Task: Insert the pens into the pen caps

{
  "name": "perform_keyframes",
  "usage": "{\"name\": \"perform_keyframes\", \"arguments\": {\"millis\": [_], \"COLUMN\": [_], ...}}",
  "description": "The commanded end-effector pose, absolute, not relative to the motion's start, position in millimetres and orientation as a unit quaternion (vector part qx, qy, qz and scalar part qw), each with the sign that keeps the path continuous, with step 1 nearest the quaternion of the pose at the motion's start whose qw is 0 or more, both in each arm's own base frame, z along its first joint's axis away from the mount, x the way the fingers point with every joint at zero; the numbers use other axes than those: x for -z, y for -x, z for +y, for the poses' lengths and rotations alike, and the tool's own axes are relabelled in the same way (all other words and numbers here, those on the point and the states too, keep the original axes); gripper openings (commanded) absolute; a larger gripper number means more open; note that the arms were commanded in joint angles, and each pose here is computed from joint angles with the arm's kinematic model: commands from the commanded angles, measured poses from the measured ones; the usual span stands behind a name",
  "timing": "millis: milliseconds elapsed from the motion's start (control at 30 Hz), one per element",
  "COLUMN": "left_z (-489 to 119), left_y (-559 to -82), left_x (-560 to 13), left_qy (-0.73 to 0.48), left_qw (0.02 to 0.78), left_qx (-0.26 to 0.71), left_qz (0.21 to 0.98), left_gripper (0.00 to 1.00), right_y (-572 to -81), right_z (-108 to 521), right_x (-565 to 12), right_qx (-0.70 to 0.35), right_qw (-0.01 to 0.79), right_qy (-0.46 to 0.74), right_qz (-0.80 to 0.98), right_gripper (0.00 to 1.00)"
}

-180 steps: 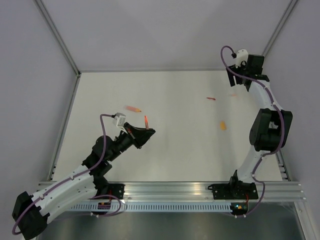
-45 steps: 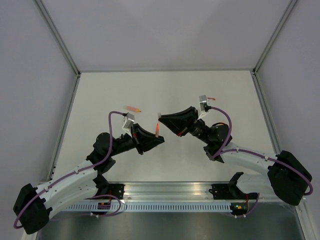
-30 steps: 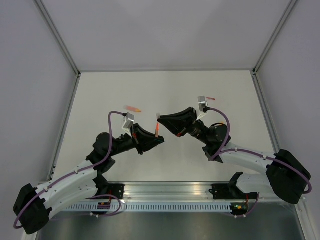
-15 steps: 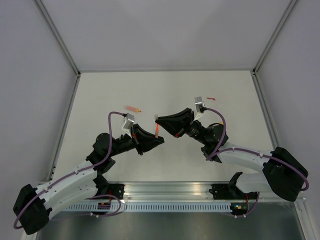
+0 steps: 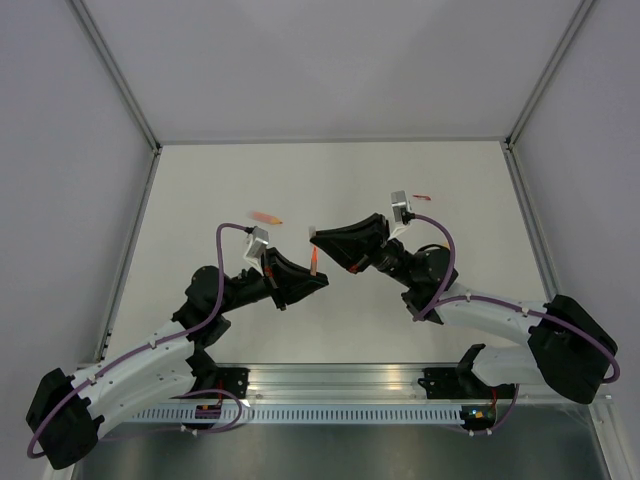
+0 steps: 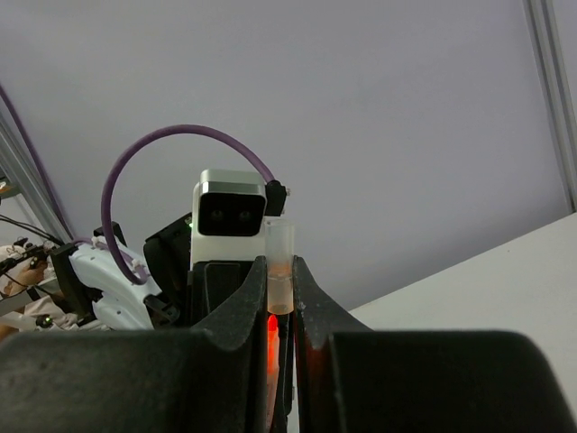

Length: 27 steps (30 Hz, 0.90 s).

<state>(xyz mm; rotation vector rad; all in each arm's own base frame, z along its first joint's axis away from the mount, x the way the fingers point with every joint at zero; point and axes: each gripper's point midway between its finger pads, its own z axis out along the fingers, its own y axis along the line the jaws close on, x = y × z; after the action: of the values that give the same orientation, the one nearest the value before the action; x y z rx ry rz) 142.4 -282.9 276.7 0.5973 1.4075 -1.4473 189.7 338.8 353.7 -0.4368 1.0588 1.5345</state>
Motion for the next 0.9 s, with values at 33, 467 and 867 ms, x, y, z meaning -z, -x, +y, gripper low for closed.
{"name": "perform_keyframes", "arguments": {"millis": [33,467,867], "left_z": [-281,-280,-279], "left_y": [-140,-141,-141], "left_x": [-288,-288,-289], "left_qy": [-0.252,-0.249,-0.246], "left_qw": [0.509,0.513,0.516], "left_qx": [0.602,0.600,0.599], "left_qz": [0.561,0.562,0.561], "left_gripper": [0.02,0.02,0.02], "right_y": [-177,-176,-170], "right_z": [328,329,331], "right_x": [-398,-381,-369], "right_qx": [-0.663,-0.662,-0.676], "right_qw": [0.610,0.600,0.583], "right_qy": [0.194,0.199,0.202], "right_qz": [0.388,0.403,0.402], "right_gripper": [0.00,0.00,0.00]}}
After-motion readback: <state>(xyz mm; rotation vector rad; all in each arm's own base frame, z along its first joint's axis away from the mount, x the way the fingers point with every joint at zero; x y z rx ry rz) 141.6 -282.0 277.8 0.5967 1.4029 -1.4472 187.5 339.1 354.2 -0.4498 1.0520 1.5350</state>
